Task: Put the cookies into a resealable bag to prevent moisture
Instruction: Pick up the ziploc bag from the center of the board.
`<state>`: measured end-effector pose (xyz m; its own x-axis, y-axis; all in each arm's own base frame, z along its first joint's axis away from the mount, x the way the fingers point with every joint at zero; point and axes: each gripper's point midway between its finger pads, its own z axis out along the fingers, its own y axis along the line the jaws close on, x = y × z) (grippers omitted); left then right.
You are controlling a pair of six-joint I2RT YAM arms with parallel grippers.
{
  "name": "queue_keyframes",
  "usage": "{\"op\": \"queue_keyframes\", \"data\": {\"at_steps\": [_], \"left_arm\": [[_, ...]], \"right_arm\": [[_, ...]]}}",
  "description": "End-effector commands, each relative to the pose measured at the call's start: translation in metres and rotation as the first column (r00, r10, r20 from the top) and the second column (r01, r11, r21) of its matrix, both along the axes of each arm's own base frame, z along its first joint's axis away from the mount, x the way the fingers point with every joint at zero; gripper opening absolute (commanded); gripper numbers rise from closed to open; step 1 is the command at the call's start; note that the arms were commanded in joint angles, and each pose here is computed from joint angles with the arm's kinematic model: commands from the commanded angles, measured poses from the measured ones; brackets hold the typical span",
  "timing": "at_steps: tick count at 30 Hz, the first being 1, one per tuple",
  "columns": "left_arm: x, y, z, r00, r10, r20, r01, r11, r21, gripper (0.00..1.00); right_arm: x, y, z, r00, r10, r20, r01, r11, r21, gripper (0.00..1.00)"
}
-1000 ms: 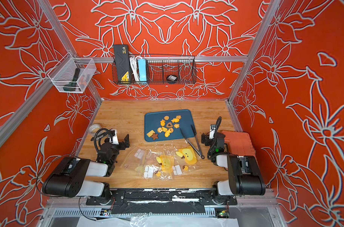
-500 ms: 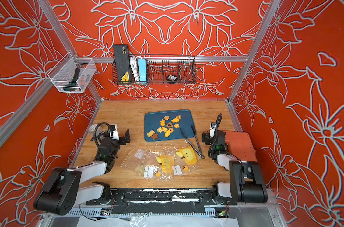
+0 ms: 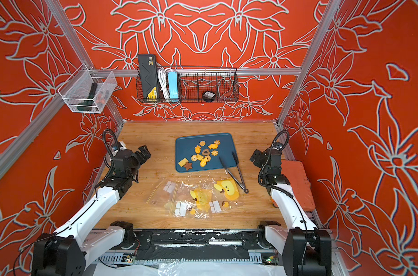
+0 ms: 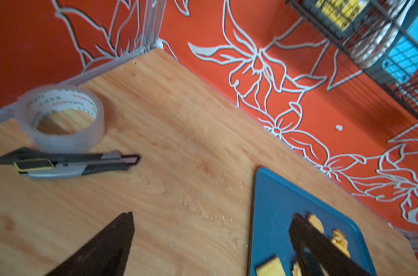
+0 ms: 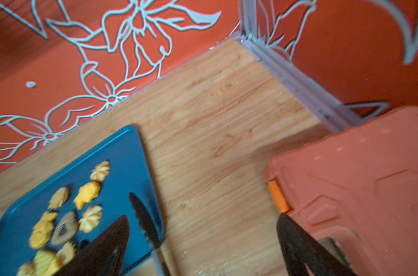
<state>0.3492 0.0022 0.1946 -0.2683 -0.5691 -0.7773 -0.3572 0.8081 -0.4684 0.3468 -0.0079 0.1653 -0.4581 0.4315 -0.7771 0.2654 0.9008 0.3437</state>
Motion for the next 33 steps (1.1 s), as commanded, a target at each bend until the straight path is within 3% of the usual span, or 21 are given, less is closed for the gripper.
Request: {"op": "queue_keyframes", "data": {"at_steps": [1,5,11,15,18,20,22,30,33], "left_arm": [[-0.014,-0.053,-0.009,0.979,-0.187,-0.08,0.18,0.98,-0.081,1.0],[-0.036,-0.109,-0.001,0.93,-0.36,-0.082,0.355,0.933,-0.062,1.0],[-0.068,-0.156,-0.02,0.831,-0.533,-0.16,0.524,0.846,-0.096,1.0],[-0.087,-0.179,-0.024,0.75,-0.641,-0.161,0.627,0.767,-0.136,1.0],[-0.101,-0.194,-0.029,0.695,-0.695,-0.184,0.674,0.719,-0.169,1.0],[-0.114,-0.207,-0.033,0.657,-0.727,-0.199,0.703,0.686,-0.185,0.98],[-0.126,-0.217,-0.037,0.624,-0.751,-0.215,0.724,0.66,-0.203,0.95],[-0.162,-0.261,-0.058,0.518,-0.815,-0.26,0.766,0.577,-0.283,0.76],[-0.17,-0.267,-0.068,0.512,-0.804,-0.304,0.754,0.589,-0.289,0.73]], "right_arm": [[-0.009,0.036,0.006,0.988,0.147,-0.049,-0.138,0.979,0.148,0.91],[-0.024,0.071,0.005,0.94,0.306,-0.151,-0.284,0.947,0.151,0.9],[-0.066,0.127,-0.013,0.793,0.508,-0.336,-0.482,0.861,0.163,0.84],[-0.107,0.146,-0.027,0.699,0.554,-0.451,-0.551,0.82,0.154,0.8],[-0.141,0.136,-0.042,0.642,0.509,-0.573,-0.552,0.826,0.115,0.74],[-0.159,0.117,-0.049,0.635,0.433,-0.639,-0.509,0.858,0.076,0.7],[-0.166,0.104,-0.053,0.662,0.372,-0.65,-0.458,0.888,0.042,0.65],[-0.154,0.117,-0.077,0.642,0.404,-0.652,-0.406,0.9,0.158,0.63],[-0.146,0.119,-0.087,0.64,0.435,-0.633,-0.382,0.895,0.23,0.62]]}}
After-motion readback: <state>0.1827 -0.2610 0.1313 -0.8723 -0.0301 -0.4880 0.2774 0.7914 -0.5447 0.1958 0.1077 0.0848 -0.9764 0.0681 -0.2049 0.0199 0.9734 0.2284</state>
